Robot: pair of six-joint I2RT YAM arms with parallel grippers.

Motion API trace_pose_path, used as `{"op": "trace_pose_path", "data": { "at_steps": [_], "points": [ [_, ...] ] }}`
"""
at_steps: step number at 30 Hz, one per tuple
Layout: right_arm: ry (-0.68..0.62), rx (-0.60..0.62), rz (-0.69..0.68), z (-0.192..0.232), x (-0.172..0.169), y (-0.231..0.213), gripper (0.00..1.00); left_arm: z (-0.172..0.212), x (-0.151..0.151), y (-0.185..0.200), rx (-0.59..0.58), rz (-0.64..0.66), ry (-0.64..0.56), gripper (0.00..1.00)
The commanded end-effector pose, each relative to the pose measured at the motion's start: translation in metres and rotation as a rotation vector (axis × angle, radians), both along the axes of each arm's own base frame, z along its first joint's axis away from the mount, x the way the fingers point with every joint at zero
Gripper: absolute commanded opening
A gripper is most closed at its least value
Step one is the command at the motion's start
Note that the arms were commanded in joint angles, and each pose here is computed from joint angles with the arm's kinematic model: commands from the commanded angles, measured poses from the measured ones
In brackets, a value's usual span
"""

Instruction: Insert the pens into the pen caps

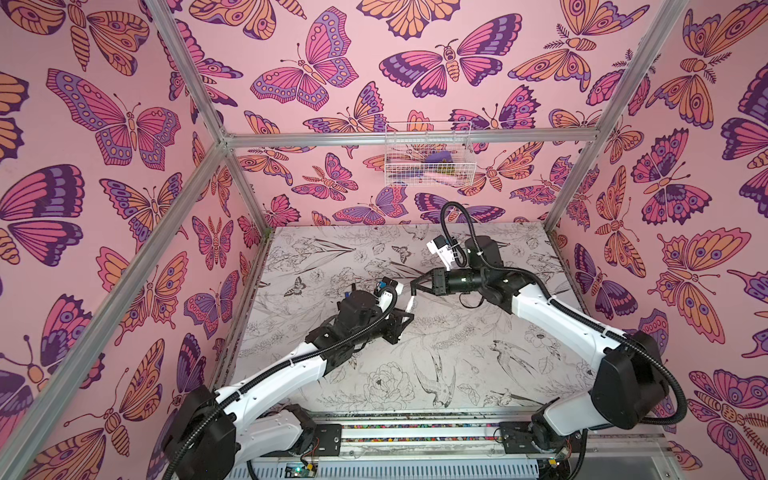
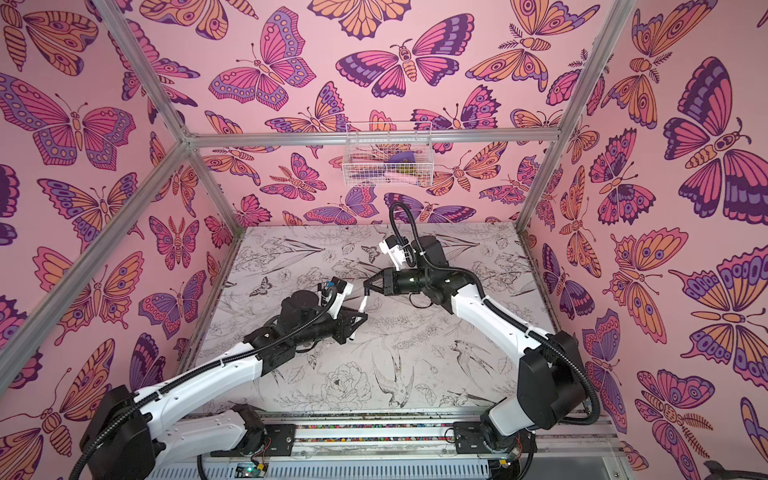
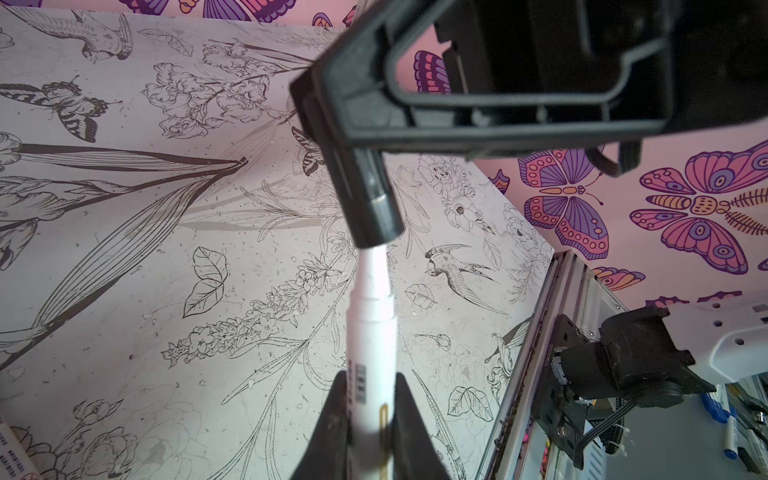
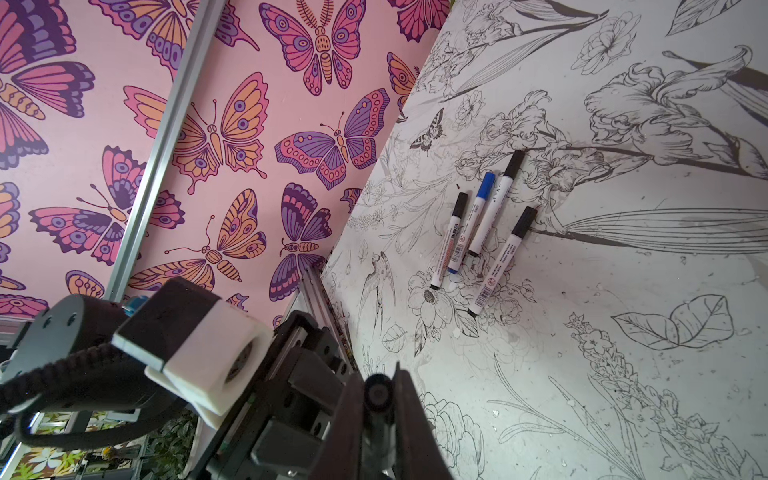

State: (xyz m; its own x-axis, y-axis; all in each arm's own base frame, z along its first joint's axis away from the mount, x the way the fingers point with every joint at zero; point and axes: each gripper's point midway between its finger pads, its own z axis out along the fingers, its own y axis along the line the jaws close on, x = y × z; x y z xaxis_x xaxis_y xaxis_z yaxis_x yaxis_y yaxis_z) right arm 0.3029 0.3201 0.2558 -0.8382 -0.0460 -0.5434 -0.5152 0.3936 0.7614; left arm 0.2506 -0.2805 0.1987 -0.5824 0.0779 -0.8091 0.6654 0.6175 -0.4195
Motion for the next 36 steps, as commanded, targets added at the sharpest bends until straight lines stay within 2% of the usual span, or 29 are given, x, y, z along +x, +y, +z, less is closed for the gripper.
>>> {"op": "trace_pose_path", "data": {
  "at_steps": [1,7,15,22,26,28,36],
  "points": [
    [-0.026,-0.002,0.025,0.002,-0.007,0.0,0.03,0.019,0.003,-0.001,-0.031,0.007,-0.057,0.0],
    [-0.022,0.01,0.063,0.005,-0.015,0.001,0.02,0.027,0.012,-0.004,-0.063,0.036,-0.083,0.0],
    [-0.012,0.051,0.131,0.017,-0.029,0.002,0.02,0.067,0.041,-0.017,-0.201,0.092,-0.164,0.0],
    [-0.019,0.063,0.193,0.027,-0.045,-0.006,0.02,0.093,0.066,-0.008,-0.294,0.171,-0.219,0.0],
    [-0.019,0.038,0.246,0.027,-0.056,-0.011,0.04,0.109,0.072,-0.006,-0.275,0.177,-0.305,0.0],
    [-0.019,0.037,0.28,0.028,-0.062,-0.011,0.05,0.101,0.074,-0.015,-0.231,0.141,-0.331,0.0],
    [-0.015,0.031,0.301,0.027,-0.067,-0.011,0.1,0.102,0.06,-0.03,-0.143,0.089,-0.509,0.0]
  ]
}}
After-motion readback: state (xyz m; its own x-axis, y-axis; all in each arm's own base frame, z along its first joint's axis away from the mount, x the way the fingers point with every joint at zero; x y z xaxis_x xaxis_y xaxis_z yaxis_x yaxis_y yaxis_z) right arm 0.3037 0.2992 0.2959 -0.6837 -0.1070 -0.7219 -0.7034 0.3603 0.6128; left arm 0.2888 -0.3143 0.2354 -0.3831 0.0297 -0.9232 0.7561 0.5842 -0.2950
